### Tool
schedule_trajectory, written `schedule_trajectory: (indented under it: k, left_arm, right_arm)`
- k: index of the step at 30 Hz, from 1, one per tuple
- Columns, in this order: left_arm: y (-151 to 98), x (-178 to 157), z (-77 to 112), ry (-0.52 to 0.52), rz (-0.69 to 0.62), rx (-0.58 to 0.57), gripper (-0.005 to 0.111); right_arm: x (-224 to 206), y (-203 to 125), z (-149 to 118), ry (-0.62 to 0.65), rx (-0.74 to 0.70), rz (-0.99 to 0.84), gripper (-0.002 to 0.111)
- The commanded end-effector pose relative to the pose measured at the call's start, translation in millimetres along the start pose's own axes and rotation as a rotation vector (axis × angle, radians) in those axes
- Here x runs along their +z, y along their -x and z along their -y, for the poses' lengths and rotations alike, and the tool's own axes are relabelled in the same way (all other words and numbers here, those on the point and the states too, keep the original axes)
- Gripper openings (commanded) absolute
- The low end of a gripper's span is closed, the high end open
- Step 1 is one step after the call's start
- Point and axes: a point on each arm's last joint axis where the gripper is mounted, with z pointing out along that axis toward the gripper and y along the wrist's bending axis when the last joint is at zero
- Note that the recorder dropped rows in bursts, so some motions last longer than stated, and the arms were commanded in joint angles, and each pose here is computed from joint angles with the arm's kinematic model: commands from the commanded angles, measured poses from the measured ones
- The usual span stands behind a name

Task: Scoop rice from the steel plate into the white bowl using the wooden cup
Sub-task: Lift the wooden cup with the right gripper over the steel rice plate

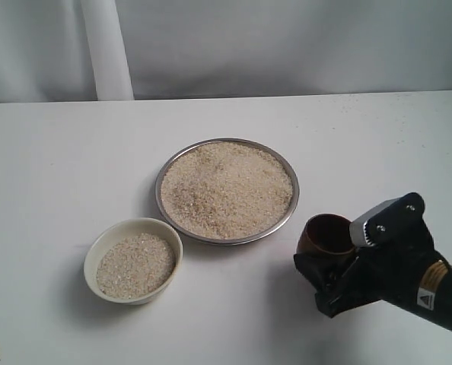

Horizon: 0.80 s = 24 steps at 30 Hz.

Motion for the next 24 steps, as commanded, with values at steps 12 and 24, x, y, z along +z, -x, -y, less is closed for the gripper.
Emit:
schedule_trajectory:
  k: [12,24]
  left_arm:
    - [0,1,0.3,-0.003,-0.003,-0.005,0.000]
    - [0,1,0.3,-0.003,-0.003,-0.005,0.000]
  right_arm:
    - [-45,164,-24,-0.242,-0.329,-0.326,0.000]
    - [-8,213,-34,-0.447,-1.058,-0.423,0.000]
